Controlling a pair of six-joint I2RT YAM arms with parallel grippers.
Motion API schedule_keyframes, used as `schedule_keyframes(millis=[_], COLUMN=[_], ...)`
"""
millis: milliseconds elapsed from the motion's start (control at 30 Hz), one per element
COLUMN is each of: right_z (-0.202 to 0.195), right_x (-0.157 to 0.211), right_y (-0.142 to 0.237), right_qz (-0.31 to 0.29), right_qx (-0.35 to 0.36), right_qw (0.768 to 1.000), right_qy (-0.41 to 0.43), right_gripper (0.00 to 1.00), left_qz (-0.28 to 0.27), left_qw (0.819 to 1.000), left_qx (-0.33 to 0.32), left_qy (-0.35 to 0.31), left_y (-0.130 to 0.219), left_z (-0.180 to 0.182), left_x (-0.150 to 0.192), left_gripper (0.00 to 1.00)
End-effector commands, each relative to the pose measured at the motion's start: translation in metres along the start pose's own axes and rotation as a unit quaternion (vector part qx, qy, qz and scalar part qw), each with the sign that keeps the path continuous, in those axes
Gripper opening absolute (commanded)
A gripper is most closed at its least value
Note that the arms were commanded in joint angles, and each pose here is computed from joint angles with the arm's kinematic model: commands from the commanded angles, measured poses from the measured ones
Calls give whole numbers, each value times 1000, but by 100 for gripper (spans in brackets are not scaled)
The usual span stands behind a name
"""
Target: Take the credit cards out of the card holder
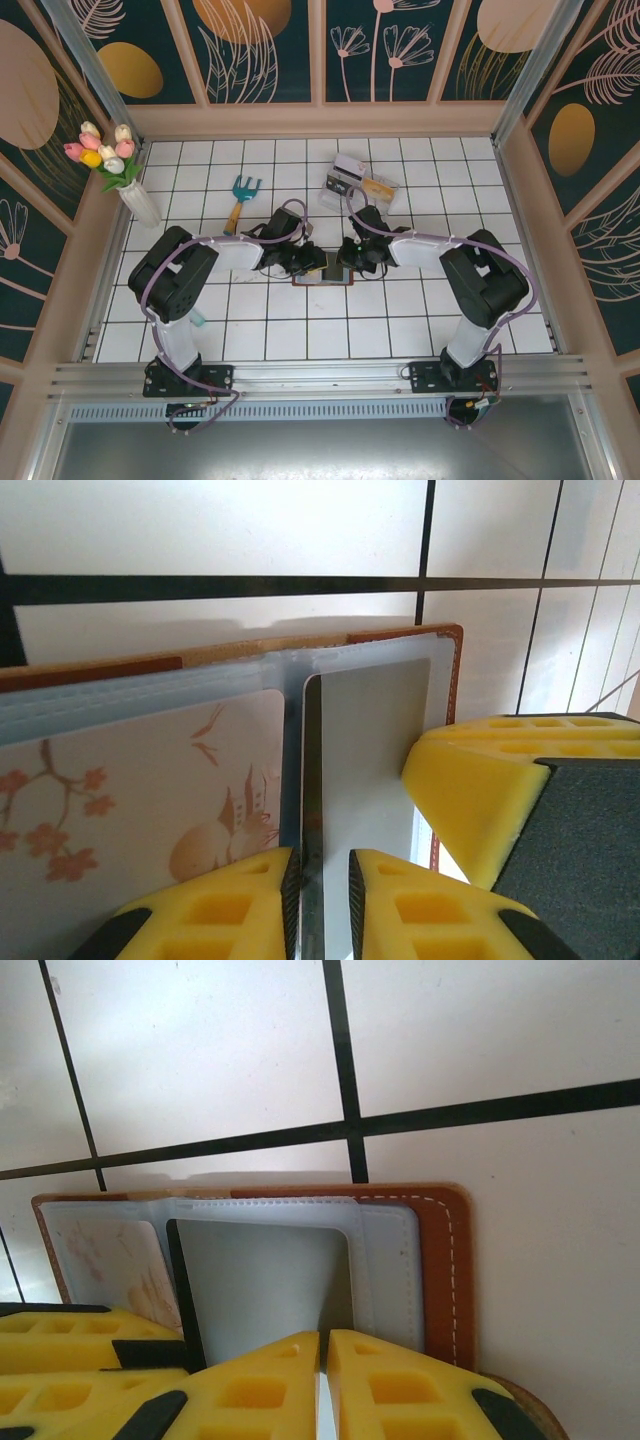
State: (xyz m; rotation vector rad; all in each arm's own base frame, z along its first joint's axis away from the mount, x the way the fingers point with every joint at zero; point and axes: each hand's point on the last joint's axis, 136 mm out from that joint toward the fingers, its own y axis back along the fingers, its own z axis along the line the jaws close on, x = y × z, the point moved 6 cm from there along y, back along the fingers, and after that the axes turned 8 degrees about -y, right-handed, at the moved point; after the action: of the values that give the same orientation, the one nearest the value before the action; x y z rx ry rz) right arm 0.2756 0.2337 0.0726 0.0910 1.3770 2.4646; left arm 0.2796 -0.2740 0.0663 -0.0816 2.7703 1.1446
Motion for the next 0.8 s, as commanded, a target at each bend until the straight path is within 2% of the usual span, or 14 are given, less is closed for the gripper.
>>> schedule_keyframes(millis=[0,100,300,533,633,767], right_z=[-31,-32,-33,-35,-37,-40], right_x=[13,13,14,13,13,12], right_y=[-14,-16,-16,-16,-15,-15], right_qz=[26,29,31,31,29,27], right_qx=[57,59,55,56,58,60], right_qw=[998,998,998,998,998,998], right_qy=[-15,-16,-18,-21,-21,-24], right_gripper=[14,15,14,14,14,15], left_qz=[41,45,51,31,24,14], left_qw=[998,998,998,999,999,1000], left_qx=[-55,-48,33,28,32,28], left_qy=[12,11,3,3,3,3], left_y=[-9,-10,-11,0,4,13], left_z=[25,25,7,15,16,20], left_x=[17,18,19,14,12,9], left_gripper=[24,24,18,7,0,0])
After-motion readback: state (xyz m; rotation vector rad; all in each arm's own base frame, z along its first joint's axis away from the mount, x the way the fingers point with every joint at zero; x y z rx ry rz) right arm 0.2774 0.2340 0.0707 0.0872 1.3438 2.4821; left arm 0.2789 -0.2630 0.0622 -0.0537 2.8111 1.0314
